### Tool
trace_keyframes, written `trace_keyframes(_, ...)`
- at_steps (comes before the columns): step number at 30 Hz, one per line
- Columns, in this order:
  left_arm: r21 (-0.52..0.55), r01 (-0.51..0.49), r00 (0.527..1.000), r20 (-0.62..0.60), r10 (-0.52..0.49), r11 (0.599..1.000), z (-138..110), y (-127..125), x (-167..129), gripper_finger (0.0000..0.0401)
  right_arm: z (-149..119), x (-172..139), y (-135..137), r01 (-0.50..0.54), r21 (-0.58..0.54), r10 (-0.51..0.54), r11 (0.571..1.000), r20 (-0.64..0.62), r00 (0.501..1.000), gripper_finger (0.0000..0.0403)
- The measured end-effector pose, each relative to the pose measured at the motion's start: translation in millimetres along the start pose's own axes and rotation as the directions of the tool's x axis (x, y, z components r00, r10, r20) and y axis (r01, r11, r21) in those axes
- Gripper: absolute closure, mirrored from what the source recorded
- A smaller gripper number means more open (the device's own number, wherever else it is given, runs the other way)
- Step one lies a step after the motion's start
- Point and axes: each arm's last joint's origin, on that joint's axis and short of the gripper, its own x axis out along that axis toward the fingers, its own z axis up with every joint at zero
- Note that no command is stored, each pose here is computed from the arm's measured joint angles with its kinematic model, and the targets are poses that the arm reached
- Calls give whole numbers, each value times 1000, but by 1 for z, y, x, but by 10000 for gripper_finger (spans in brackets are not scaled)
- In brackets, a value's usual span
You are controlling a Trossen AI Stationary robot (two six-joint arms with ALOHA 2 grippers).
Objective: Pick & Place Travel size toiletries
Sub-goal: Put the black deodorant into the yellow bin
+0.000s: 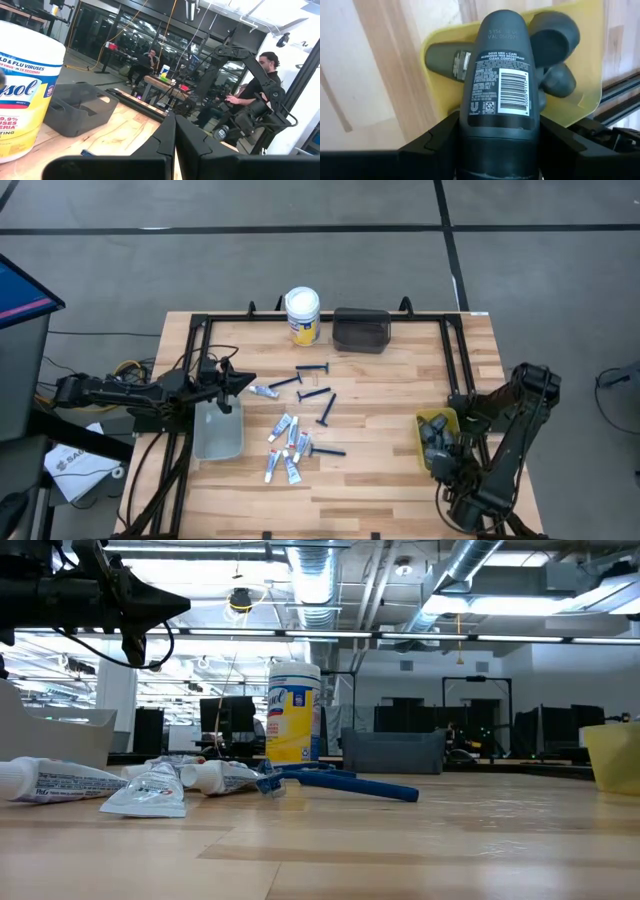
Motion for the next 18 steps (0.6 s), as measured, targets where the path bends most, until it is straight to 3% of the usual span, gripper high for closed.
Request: trace_keyframes(18, 0, 0, 1000, 0, 0, 1000, 0, 0, 0, 401, 10, 3, -7, 40, 41, -37, 998, -80, 996, 166)
